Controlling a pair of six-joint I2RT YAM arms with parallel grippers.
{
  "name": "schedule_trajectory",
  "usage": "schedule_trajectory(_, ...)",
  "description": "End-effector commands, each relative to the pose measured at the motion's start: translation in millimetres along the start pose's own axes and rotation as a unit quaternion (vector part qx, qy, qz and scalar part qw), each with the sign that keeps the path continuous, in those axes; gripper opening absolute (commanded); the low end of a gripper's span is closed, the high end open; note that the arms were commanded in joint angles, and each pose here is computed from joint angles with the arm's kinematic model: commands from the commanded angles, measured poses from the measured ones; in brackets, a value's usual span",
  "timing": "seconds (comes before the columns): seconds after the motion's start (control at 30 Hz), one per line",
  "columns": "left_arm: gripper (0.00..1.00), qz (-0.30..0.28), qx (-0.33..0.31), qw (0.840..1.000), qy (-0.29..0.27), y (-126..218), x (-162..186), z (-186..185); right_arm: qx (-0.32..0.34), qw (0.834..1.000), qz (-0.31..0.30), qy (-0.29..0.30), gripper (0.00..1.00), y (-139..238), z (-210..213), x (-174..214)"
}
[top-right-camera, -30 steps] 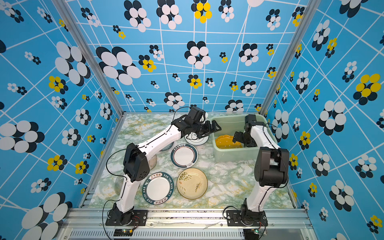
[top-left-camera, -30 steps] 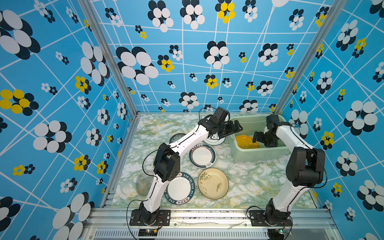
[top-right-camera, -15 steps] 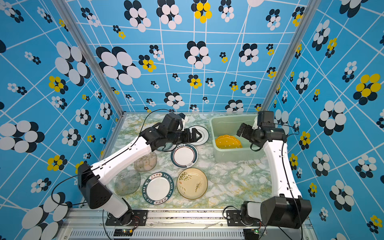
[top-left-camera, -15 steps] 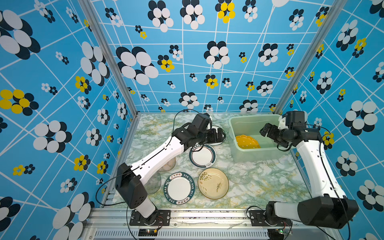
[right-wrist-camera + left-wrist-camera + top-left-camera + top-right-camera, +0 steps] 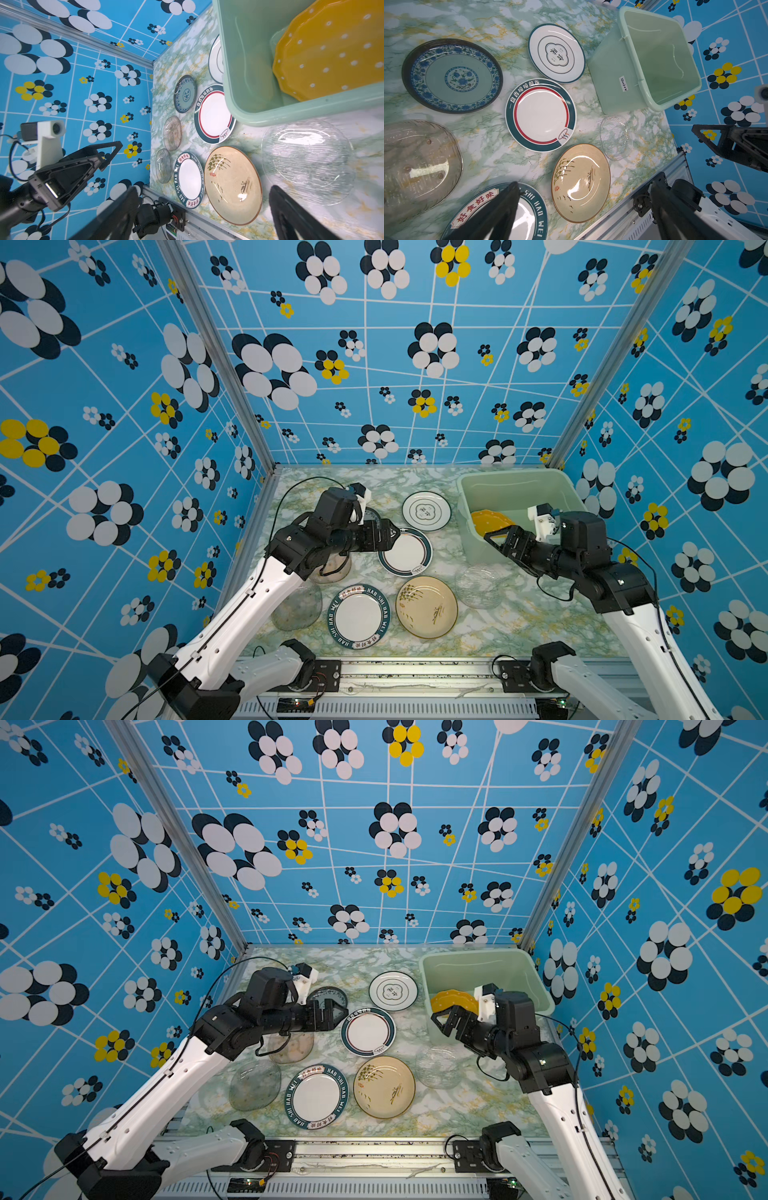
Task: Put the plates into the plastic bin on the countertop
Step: 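Withdraw both grippers from the bin toward the HAO SHI HAO WEI plate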
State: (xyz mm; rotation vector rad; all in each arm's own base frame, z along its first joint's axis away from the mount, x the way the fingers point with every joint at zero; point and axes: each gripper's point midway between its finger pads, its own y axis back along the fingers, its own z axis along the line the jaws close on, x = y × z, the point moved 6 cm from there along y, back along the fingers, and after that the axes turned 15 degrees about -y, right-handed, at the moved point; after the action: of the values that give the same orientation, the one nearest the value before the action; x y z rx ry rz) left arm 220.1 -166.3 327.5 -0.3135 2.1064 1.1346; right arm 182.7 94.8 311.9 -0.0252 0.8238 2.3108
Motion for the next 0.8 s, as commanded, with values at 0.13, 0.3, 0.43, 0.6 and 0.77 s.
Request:
schedule_trajectory(0.13,0.99,0.035,-0.045,0.997,0.060,29,41,26,-0.016,0.999,0.047,-0.012,1.00,-16,-4,30)
schedule_trajectory(0.3,0.99,0.119,-0.101,0.975,0.161,39,84,45,-0.020,0.994,0.098,0.044,0.99,-43,11,55)
schedule_trajectory(0.43,0.99,0.170,-0.136,0.951,0.221,45,115,56,-0.014,0.983,0.143,0.118,0.98,-76,34,84)
schedule_trajectory(0.6,0.99,0.206,-0.143,0.919,0.303,41,141,64,0.006,0.958,0.210,0.196,0.96,-130,60,118)
schedule_trajectory(0.77,0.99,0.205,-0.148,0.895,0.367,37,152,69,0.020,0.942,0.253,0.218,0.91,-184,73,129)
